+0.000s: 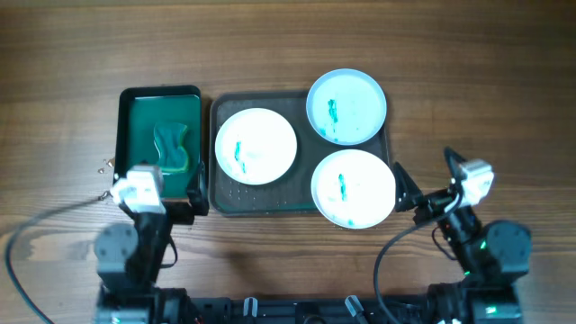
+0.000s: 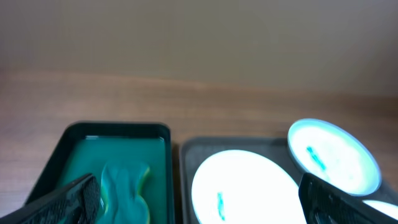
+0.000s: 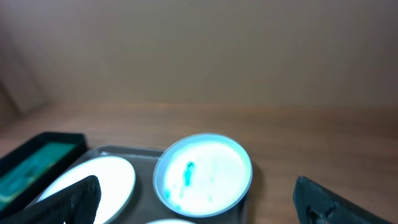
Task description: Clean dirty plates on tray and stack at the side
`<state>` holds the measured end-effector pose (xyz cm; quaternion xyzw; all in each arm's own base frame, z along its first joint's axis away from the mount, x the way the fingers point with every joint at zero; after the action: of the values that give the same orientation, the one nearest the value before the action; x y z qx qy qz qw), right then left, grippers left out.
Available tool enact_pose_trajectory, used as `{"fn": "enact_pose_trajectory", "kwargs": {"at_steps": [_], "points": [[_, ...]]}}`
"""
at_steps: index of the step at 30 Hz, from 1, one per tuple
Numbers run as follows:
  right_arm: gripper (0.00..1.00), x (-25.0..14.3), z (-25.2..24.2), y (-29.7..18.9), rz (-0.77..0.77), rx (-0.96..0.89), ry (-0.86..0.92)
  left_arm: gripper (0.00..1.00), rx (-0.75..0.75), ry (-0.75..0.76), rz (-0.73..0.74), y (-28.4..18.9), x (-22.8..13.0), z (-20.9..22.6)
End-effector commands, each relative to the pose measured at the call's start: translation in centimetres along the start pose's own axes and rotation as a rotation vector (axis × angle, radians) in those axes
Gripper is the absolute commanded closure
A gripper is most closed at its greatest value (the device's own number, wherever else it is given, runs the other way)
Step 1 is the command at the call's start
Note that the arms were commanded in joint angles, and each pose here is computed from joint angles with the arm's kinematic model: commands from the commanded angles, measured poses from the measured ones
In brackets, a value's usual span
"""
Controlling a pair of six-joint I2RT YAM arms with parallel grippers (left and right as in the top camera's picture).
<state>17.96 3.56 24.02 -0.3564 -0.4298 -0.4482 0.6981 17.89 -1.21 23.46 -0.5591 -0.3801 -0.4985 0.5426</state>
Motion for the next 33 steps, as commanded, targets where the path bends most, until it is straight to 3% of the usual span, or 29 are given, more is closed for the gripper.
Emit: {"fn": "enact_pose_trajectory", "kwargs": {"at_steps": [1,7,12,20,22,26,27,30,33], "points": [[0.00,4.1,2.7,1.0,0.127,0.108,-0.023,0.00,-0.034,-0.017,0.096,0.6,4.1,0.3],[0.00,8.3,4.2,4.3,0.402,0.128,0.106,0.00,-0.106,-0.057,0.392,3.5,7.8,0.7],[0.00,7.8,6.6,9.2,0.667,0.127,0.098,0.00,-0.134,-0.095,0.644,6.8,8.5,1.2],[0.00,-3.5,10.0,18.1,1.145,0.124,0.165,0.00,-0.150,-0.118,0.794,10.7,6.2,1.4],[0.00,-6.9,10.1,20.9,1.195,0.211,0.235,0.00,-0.145,-0.117,0.812,11.0,5.7,1.4],[0.00,-10.5,9.4,24.1,1.216,0.184,0.391,0.00,-0.145,-0.119,0.819,11.1,5.6,1.5],[0.15,-11.0,9.2,24.4,1.221,0.180,0.389,0.00,-0.144,-0.119,0.820,11.1,5.6,1.5],[0.41,-12.2,7.7,25.0,1.207,0.052,0.364,0.00,-0.109,-0.123,0.827,11.1,5.5,1.8],[0.47,-13.1,6.4,25.5,1.174,-0.118,0.348,0.00,0.048,-0.179,0.860,11.3,4.8,3.1]]}}
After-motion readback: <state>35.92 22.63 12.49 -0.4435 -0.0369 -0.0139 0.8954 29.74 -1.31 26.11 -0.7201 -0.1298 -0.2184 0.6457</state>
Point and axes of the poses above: each gripper's point midway between its finger pads, its own y axis out along the fingers, its own z axis along the line the jaws close on, x = y × z, the point moved 7 cm from there along -y, back along the fingers, and after that the axes turned 14 degrees about y, right-handed, at the moved point
